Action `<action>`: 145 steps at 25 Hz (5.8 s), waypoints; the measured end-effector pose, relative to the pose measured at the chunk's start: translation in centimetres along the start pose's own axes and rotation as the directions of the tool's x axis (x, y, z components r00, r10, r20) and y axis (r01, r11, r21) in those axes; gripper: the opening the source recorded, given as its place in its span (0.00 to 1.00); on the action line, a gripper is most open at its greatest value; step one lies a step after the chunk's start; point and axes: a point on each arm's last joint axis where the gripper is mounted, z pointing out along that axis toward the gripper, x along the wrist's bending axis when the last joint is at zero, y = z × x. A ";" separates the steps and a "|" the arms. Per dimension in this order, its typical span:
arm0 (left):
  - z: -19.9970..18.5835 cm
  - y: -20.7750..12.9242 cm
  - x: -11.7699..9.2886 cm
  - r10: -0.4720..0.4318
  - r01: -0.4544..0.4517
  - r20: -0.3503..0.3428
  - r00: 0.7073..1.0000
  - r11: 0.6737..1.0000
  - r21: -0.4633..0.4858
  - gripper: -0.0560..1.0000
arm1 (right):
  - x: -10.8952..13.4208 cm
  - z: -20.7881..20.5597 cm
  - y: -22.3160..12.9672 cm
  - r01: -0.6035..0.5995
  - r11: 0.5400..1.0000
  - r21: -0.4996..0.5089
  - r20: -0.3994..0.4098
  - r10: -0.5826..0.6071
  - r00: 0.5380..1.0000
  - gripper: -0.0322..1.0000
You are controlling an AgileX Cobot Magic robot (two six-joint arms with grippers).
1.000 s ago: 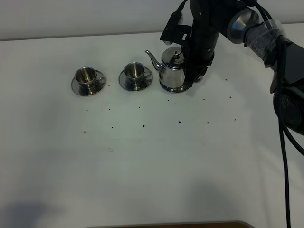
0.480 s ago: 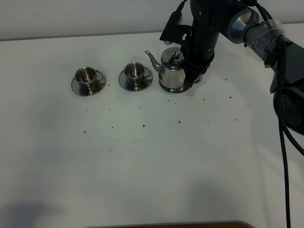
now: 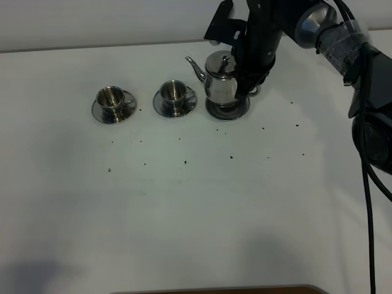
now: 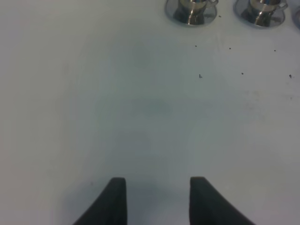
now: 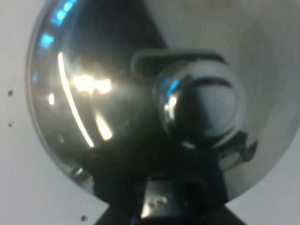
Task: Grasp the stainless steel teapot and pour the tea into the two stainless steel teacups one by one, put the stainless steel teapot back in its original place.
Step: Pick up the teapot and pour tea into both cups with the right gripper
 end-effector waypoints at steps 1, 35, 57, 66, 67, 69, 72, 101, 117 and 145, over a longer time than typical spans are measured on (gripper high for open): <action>0.0 0.0 0.0 0.000 0.000 0.000 1.000 1.000 0.000 0.41 | 0.0 0.0 0.0 0.000 1.000 -0.001 0.001 0.000 1.000 0.21; 0.0 0.0 0.0 0.001 -0.001 0.000 1.000 1.000 0.000 0.41 | 4.2 -3.2 4.1 0.244 0.958 0.150 0.237 -0.275 0.932 0.21; 0.0 0.0 0.0 0.001 -0.001 0.000 1.000 1.000 0.000 0.41 | 5.2 -3.8 4.3 0.268 0.940 0.210 0.278 -0.321 0.905 0.21; 0.0 0.0 0.0 0.000 0.000 0.000 1.000 1.000 0.000 0.41 | 6.0 -4.3 3.3 0.281 0.921 0.268 0.268 -0.352 0.897 0.21; 0.0 0.0 0.0 0.000 0.000 0.000 1.000 1.000 0.000 0.41 | 6.2 -4.3 3.3 0.287 0.918 0.272 0.267 -0.358 0.895 0.21; 0.0 0.0 0.0 0.000 0.000 0.000 1.000 1.000 0.000 0.41 | 6.6 -4.3 3.6 0.302 0.910 0.283 0.277 -0.379 0.883 0.21; 0.0 0.0 0.0 0.000 0.000 0.000 1.000 1.000 0.000 0.41 | 7.3 -4.6 4.2 0.325 0.897 0.299 0.297 -0.411 0.862 0.21; 0.0 0.0 0.0 0.001 -0.001 0.000 1.000 1.000 0.000 0.41 | 9.2 -2.4 5.7 0.376 0.802 0.464 0.392 -0.567 0.725 0.21; 0.0 0.0 0.0 0.001 -0.001 0.000 1.000 1.000 0.000 0.41 | 9.1 -1.0 5.6 0.378 0.769 0.516 0.397 -0.605 0.690 0.21; 0.0 0.0 0.0 0.000 0.000 0.000 1.000 1.000 0.000 0.41 | 8.9 -1.5 5.9 0.386 0.724 0.571 0.423 -0.663 0.618 0.21</action>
